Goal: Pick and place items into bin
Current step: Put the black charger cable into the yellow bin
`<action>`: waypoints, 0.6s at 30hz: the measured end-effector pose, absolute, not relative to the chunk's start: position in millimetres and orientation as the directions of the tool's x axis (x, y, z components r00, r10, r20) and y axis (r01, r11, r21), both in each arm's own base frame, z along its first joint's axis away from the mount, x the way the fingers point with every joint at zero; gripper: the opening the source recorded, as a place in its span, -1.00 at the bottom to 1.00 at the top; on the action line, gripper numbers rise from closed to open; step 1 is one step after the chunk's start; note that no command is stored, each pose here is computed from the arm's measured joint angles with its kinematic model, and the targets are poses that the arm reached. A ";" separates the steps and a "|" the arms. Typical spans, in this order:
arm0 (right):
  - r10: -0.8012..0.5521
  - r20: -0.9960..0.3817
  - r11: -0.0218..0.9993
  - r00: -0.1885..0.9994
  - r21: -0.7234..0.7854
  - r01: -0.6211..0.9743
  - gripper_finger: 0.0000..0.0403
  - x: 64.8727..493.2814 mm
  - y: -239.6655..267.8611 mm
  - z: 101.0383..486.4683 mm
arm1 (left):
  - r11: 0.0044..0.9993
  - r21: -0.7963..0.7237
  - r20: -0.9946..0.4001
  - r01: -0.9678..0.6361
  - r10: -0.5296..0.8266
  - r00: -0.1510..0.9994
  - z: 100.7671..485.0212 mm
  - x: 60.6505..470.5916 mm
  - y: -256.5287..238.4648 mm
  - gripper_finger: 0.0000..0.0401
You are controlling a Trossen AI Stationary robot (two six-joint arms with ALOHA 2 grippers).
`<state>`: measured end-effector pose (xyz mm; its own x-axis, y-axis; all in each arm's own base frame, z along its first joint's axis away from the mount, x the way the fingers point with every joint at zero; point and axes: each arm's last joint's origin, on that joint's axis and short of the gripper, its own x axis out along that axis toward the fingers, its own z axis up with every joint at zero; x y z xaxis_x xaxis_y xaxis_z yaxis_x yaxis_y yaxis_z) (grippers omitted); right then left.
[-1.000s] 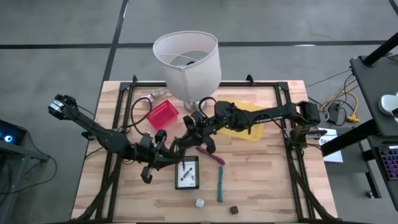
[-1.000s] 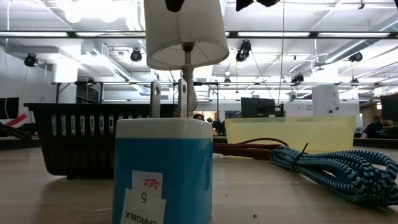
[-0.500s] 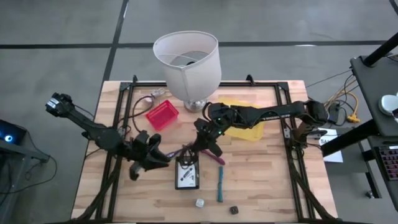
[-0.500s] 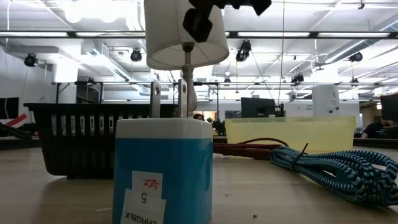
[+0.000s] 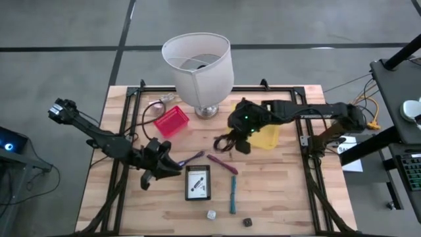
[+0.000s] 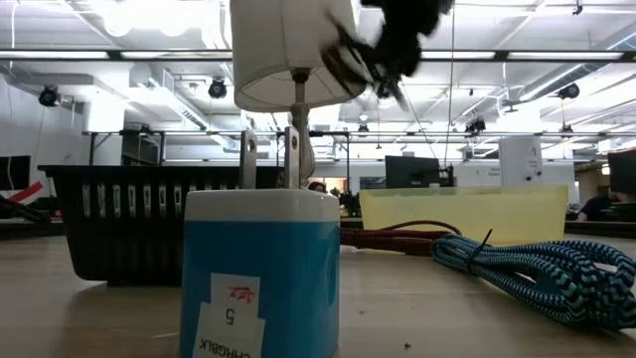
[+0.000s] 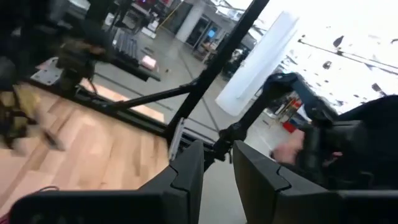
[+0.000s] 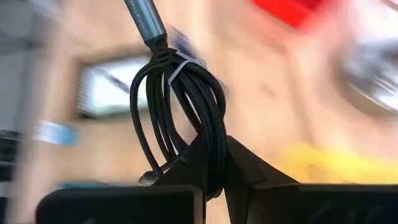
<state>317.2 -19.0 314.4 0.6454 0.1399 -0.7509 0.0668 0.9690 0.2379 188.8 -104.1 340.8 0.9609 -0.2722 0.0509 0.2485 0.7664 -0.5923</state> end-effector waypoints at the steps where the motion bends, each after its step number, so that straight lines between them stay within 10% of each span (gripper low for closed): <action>1: 0.081 -0.783 0.976 0.616 0.189 0.112 -0.93 312.3 -21.6 313.0 | 0.765 -0.593 0.054 0.250 -0.272 0.961 341.2 188.7 -104.0 -0.65; 9: -0.301 -0.851 0.915 0.430 -0.130 0.382 -0.93 278.7 -43.1 312.6 | 0.778 -0.581 0.033 0.239 -0.271 0.962 337.6 190.9 -105.2 -0.65; 18: -0.366 -0.886 0.846 0.285 -0.189 0.499 -0.93 267.1 -65.8 281.8 | 0.790 -0.566 0.022 0.235 -0.270 0.963 335.4 193.2 -106.5 -0.65</action>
<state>267.1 -65.8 281.8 0.2846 -0.3659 -0.8861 0.4993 0.8456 -0.1887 193.2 -106.5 335.4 0.9625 -0.2704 0.0220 0.2350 0.7903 -0.5659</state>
